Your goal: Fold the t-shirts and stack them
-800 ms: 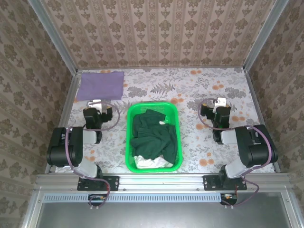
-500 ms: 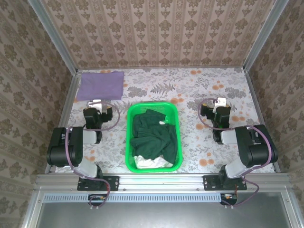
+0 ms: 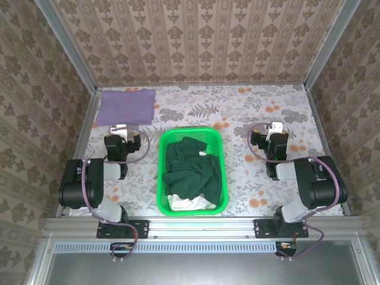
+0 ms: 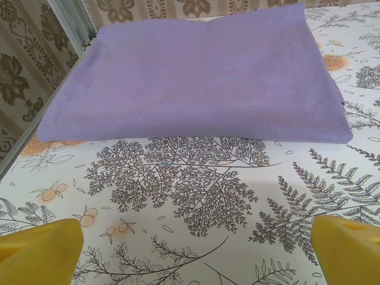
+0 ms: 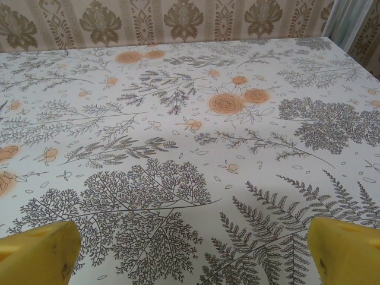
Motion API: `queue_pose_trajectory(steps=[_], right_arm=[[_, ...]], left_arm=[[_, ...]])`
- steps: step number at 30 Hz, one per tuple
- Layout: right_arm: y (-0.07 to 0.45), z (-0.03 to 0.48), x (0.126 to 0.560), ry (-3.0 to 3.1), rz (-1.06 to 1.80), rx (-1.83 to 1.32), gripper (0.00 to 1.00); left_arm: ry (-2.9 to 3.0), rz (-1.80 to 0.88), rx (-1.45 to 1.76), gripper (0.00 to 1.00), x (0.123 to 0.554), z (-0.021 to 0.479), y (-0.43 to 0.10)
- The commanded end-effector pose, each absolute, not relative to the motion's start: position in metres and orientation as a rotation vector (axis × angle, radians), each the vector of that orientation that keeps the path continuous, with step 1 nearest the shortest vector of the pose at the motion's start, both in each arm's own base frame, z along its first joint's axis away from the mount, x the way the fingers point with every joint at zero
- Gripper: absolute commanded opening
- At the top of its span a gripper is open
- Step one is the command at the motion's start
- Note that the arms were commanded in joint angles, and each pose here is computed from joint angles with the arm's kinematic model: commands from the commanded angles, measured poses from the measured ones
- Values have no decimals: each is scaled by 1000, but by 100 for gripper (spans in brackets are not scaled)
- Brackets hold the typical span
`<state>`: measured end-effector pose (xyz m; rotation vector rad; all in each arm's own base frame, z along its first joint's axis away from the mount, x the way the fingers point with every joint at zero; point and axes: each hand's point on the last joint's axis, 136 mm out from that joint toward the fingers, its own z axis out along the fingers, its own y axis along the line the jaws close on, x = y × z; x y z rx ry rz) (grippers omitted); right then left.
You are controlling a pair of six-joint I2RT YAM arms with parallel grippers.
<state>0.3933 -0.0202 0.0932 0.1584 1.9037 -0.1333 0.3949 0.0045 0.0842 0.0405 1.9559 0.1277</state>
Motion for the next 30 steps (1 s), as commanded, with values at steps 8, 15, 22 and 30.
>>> queue_pose_trajectory(steps=[8,15,22,30], right_arm=[[-19,122,392,1871,-174,162,99],[-17,185,356,1805,-13,321,100],[-8,237,328,1623,257,458,99],[13,229,325,1628,545,545,99]], left_arm=[[1907,193,21,100,397,105,7],[1835,273,14,100,383,177,-14],[1494,-472,15,100,350,277,-83],[1571,-765,-205,100,356,263,-79]])
